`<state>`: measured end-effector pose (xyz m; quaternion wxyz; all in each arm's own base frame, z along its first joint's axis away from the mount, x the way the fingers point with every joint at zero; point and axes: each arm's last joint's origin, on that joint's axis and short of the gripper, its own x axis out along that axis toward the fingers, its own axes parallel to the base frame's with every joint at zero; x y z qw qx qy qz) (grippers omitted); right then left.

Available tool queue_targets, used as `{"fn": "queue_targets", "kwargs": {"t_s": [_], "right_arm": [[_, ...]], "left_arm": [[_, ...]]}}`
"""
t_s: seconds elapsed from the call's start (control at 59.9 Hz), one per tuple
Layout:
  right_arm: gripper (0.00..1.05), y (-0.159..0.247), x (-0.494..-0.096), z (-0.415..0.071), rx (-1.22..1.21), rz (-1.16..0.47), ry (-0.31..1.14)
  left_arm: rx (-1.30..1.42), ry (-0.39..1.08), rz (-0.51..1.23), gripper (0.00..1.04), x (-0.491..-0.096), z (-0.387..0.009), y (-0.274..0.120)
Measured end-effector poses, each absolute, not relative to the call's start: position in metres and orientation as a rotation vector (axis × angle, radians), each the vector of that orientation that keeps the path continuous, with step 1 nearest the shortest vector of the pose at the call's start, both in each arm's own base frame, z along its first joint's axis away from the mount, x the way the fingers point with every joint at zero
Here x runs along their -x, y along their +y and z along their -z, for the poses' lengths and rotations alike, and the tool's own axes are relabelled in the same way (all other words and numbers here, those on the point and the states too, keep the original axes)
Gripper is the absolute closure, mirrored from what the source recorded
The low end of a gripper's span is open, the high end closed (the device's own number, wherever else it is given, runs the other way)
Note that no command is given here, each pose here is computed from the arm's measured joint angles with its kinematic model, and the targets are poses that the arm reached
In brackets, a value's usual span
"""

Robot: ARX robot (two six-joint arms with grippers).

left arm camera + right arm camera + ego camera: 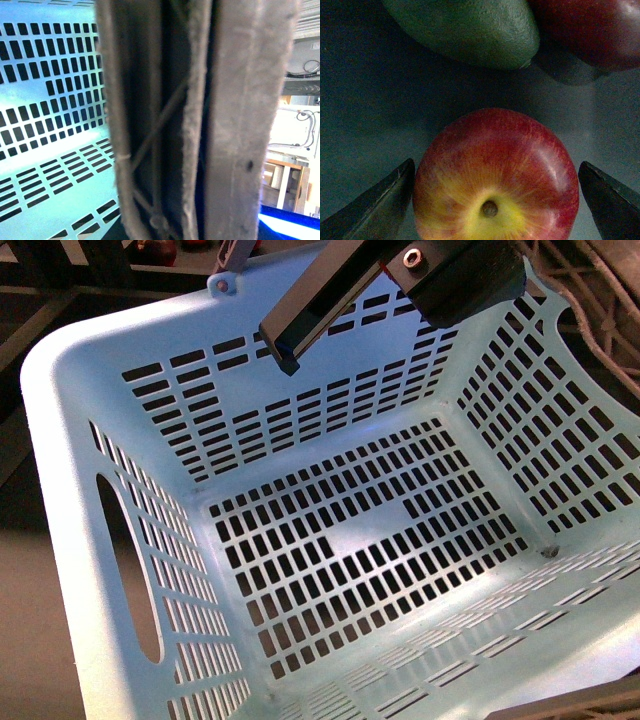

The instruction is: Pick apple with right arm and hold basket with left

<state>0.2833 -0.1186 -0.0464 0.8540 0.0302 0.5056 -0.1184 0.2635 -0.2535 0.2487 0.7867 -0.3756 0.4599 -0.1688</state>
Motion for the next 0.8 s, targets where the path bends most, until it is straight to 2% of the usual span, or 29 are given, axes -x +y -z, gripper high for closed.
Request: {"fn": "queue_targets", "kwargs": {"t_s": [0.317, 0.484, 0.801], "right_arm": [[0.09, -0.118, -0.282, 0.056, -0.065, 0.248, 1.092], [0.23, -0.117, -0.281, 0.056, -0.065, 0.246, 1.094], [0.25, -0.12, -0.269, 0.037, -0.072, 0.231, 1.074]], "left_arm": [[0.81, 0.991, 0.364, 0.89, -0.264, -0.249, -0.254], [0.81, 0.991, 0.364, 0.89, -0.264, -0.249, -0.254], [0.81, 0.991, 0.364, 0.89, -0.264, -0.249, -0.254]]}}
